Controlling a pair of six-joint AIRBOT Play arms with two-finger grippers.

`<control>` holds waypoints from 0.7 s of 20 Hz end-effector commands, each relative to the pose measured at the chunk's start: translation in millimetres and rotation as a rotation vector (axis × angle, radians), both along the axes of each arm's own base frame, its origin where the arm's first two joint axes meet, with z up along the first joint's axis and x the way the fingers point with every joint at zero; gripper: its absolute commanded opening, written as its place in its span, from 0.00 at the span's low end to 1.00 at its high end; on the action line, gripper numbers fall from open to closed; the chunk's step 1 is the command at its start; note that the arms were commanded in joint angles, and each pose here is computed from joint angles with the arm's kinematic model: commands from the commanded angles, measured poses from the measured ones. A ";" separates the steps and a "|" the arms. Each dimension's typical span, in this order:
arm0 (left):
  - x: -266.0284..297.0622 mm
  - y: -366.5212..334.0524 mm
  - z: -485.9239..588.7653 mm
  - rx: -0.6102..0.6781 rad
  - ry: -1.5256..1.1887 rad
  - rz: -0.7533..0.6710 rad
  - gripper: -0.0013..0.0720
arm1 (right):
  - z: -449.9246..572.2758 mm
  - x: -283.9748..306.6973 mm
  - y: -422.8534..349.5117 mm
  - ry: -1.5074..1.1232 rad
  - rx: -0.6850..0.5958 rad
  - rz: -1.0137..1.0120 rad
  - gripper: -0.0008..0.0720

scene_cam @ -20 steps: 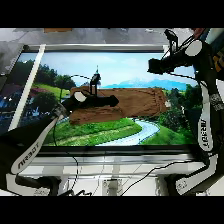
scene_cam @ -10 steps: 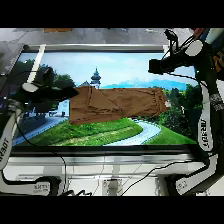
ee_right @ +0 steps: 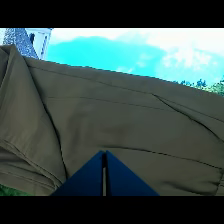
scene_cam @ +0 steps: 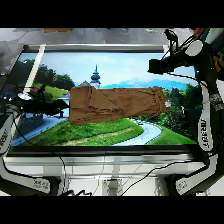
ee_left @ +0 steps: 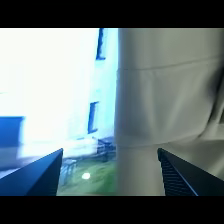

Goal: Fold the clothes and pants, and hang the long-sleeved shirts on hangers.

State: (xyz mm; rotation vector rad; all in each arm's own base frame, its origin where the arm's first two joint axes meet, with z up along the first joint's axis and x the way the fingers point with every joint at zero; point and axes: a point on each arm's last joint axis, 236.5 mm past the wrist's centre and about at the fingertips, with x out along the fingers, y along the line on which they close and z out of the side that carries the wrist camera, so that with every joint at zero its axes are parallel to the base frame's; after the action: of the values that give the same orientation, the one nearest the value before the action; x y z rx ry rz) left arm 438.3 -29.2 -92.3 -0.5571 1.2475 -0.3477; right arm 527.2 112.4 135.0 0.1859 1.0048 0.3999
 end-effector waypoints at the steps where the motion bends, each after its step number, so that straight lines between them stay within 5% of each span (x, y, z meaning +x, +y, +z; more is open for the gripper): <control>1: 0.4 -25.6 -14.1 -0.035 -0.020 -0.081 0.89 | 0.5 -0.1 0.2 -0.001 0.002 0.000 0.06; 4: 11.1 -36.9 -16.3 -0.012 -0.057 -0.079 0.88 | 0.5 -0.2 0.3 0.000 0.002 0.000 0.06; 5: 11.2 -42.2 -16.4 -0.010 -0.060 -0.089 0.77 | 0.5 -0.2 0.3 0.000 0.002 0.000 0.06; 6: 10.3 -47.0 -16.5 -0.010 -0.060 -0.100 0.60 | 0.4 -0.2 0.2 0.000 0.002 0.000 0.06; 8: 9.6 -54.7 -15.4 -0.013 -0.061 -0.115 0.08 | 0.3 0.0 -0.1 -0.001 0.000 0.000 0.06; 14: 19.1 -63.3 48.3 -0.052 -0.048 -0.175 0.03 | -5.5 0.3 -11.9 -0.016 -0.080 0.030 0.06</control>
State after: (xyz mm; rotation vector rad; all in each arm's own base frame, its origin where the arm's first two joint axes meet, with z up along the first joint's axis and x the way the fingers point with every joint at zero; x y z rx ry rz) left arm 458.3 -89.3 -73.7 -0.4778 1.2087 -0.5202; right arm 527.6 107.5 132.5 0.1408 1.0032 0.3978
